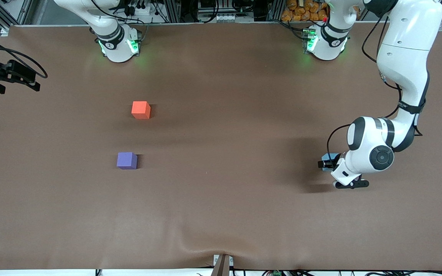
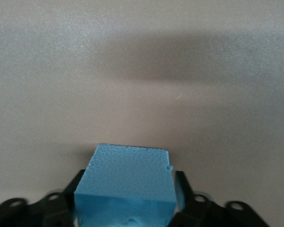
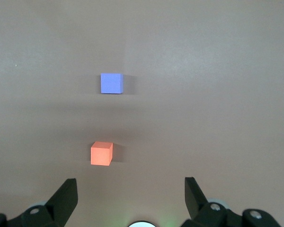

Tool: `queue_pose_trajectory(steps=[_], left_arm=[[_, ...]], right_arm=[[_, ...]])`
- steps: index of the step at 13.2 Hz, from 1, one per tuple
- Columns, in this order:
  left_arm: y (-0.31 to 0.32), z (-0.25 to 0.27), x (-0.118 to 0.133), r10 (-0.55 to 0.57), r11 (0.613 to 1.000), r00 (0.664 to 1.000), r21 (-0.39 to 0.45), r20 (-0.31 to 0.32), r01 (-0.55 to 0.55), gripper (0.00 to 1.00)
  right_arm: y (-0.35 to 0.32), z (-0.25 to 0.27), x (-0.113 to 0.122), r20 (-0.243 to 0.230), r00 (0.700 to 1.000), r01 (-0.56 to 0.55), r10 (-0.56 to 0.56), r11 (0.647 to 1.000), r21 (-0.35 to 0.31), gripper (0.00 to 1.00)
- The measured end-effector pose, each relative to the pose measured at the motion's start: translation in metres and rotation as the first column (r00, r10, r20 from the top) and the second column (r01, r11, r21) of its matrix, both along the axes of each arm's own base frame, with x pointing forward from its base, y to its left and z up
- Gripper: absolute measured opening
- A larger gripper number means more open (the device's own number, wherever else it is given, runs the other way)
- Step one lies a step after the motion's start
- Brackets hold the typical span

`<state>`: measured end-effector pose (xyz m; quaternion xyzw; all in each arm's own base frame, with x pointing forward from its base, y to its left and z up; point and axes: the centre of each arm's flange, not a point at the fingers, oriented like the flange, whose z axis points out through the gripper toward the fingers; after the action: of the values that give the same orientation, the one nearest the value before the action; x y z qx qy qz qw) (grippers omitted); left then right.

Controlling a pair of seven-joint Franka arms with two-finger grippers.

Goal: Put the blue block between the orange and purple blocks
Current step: 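Carry the light-blue block with the left gripper toward the table's middle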

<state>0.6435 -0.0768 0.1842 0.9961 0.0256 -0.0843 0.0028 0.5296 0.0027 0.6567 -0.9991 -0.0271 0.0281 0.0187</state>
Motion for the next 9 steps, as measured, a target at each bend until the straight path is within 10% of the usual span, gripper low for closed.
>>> queue_pose_trajectory(steps=[9], left_arm=[[-0.035, 0.106, 0.003, 0.02, 1.0, 1.0, 0.008, 0.009, -0.02, 0.55]], right_arm=[[0.0, 0.0, 0.0, 0.0, 1.0, 0.0, 0.0, 1.0, 0.0, 1.0]])
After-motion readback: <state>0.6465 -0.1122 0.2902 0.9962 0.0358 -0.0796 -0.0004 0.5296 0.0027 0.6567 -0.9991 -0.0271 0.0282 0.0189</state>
